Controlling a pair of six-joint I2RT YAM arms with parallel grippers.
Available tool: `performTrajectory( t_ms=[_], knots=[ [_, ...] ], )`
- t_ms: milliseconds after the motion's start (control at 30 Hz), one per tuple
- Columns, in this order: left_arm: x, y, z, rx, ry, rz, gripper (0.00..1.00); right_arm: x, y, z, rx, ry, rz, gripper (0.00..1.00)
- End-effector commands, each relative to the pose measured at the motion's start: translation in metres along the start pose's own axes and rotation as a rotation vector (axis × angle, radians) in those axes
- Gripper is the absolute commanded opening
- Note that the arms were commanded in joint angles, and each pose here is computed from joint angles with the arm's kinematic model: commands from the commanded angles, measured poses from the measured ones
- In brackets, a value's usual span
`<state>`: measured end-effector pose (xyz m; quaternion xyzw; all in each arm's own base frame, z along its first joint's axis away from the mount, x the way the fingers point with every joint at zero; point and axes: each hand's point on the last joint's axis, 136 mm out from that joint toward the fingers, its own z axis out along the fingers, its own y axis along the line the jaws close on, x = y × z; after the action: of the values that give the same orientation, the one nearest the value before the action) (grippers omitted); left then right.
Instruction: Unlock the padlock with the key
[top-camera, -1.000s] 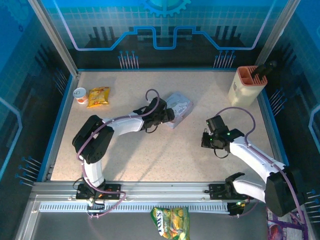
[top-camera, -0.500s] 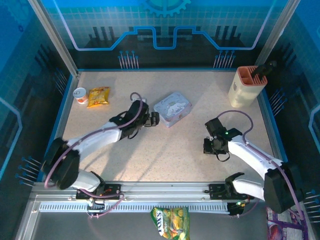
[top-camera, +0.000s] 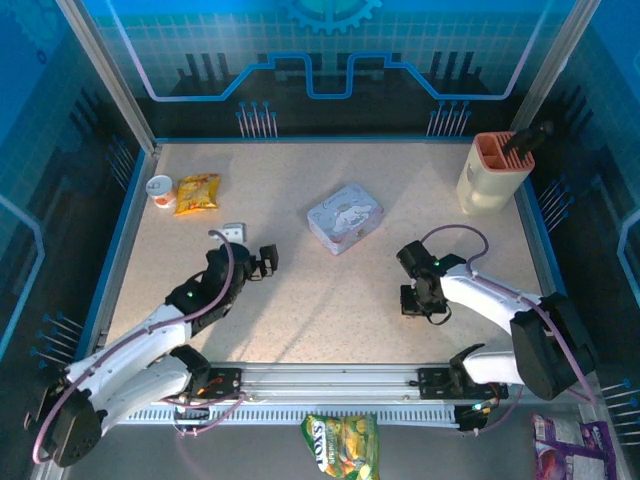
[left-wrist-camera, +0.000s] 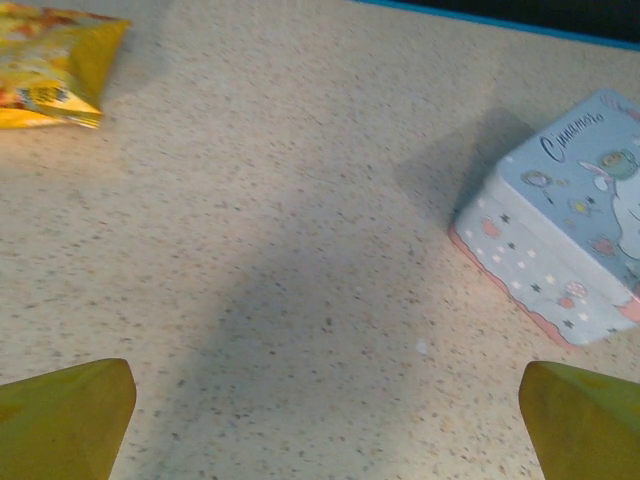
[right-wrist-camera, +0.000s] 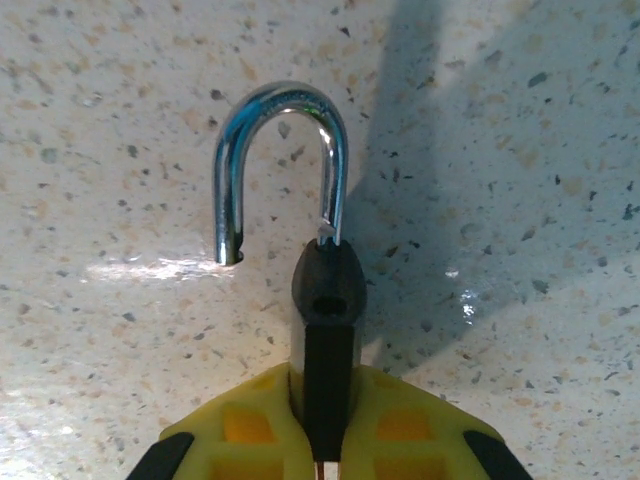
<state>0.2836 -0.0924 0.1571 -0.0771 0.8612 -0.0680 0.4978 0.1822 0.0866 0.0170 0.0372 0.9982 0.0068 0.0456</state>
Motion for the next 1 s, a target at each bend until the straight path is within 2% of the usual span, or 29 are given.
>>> performTrajectory(
  t_ms=[0, 267, 367, 500, 733, 967],
  knots=[
    [-0.008, 0.022, -0.005, -0.085, -0.068, 0.005, 0.99, -0.004, 0.001, -0.004, 0.032, -0.010, 0.000, 0.10],
    [-0.015, 0.033, -0.011, -0.122, -0.116, 0.011, 0.99, -0.008, -0.001, -0.014, 0.061, -0.040, -0.017, 0.41],
    [-0.018, 0.035, -0.012, -0.136, -0.128, 0.020, 0.99, -0.011, 0.000, -0.023, 0.050, -0.068, -0.018, 0.45],
    [-0.024, 0.039, -0.015, -0.164, -0.152, 0.025, 0.99, -0.021, 0.002, -0.045, 0.029, -0.136, -0.025, 0.56],
    [-0.037, 0.057, -0.020, -0.265, -0.251, 0.014, 0.99, -0.051, -0.006, -0.105, 0.037, -0.369, -0.059, 0.73],
    [-0.046, 0.063, -0.024, -0.288, -0.359, 0.070, 0.99, -0.084, -0.019, -0.179, 0.035, -0.671, -0.040, 0.76]
  ],
)
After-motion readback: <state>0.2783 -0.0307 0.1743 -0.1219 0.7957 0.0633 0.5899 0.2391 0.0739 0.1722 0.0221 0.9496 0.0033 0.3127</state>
